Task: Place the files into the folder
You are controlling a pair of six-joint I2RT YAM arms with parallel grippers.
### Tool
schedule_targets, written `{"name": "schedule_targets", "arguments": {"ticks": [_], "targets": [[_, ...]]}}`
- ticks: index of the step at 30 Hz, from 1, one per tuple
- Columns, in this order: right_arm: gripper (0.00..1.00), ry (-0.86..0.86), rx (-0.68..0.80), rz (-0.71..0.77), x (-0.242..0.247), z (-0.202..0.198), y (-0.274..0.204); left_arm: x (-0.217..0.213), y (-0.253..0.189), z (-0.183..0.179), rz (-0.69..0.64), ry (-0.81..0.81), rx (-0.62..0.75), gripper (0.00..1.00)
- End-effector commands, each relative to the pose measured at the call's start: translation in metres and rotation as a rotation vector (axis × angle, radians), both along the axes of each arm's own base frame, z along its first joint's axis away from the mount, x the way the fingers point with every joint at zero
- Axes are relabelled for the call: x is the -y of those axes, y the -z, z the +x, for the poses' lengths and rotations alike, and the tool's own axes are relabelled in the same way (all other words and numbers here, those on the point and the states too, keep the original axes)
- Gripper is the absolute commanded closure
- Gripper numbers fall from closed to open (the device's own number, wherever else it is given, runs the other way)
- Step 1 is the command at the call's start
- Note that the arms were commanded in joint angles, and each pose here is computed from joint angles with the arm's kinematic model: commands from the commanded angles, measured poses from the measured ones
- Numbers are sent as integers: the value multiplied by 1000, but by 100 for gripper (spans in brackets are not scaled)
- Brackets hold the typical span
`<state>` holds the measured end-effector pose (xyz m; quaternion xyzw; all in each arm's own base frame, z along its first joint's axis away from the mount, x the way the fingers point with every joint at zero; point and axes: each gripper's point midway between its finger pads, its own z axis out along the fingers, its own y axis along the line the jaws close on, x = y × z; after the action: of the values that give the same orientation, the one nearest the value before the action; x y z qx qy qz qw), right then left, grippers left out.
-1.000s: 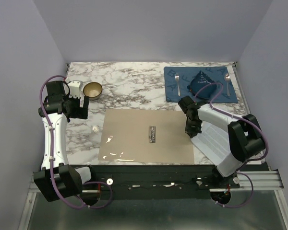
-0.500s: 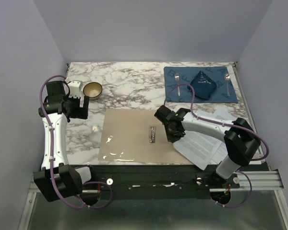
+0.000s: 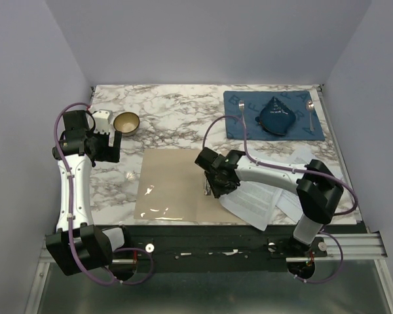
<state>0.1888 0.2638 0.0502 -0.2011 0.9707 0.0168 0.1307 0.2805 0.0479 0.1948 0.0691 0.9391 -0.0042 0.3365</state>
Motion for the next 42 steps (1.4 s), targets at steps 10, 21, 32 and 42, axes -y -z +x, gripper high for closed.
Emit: {"name": "schedule_targets", "arguments": {"ticks": [10,21,32,42], "targets": [[26,392,100,-37,91,69,-49,-7,-5,-1,42,2,18,1],[0,625,46,105,177,55,-35,-5,-4,-2,40,17,17,1],[0,722,30,145,200,38,-26,-7,0,-4,49,22,-2,1],[0,902,-64,95,207,17,12,-5,1,-2,40,28,-5,1]]}}
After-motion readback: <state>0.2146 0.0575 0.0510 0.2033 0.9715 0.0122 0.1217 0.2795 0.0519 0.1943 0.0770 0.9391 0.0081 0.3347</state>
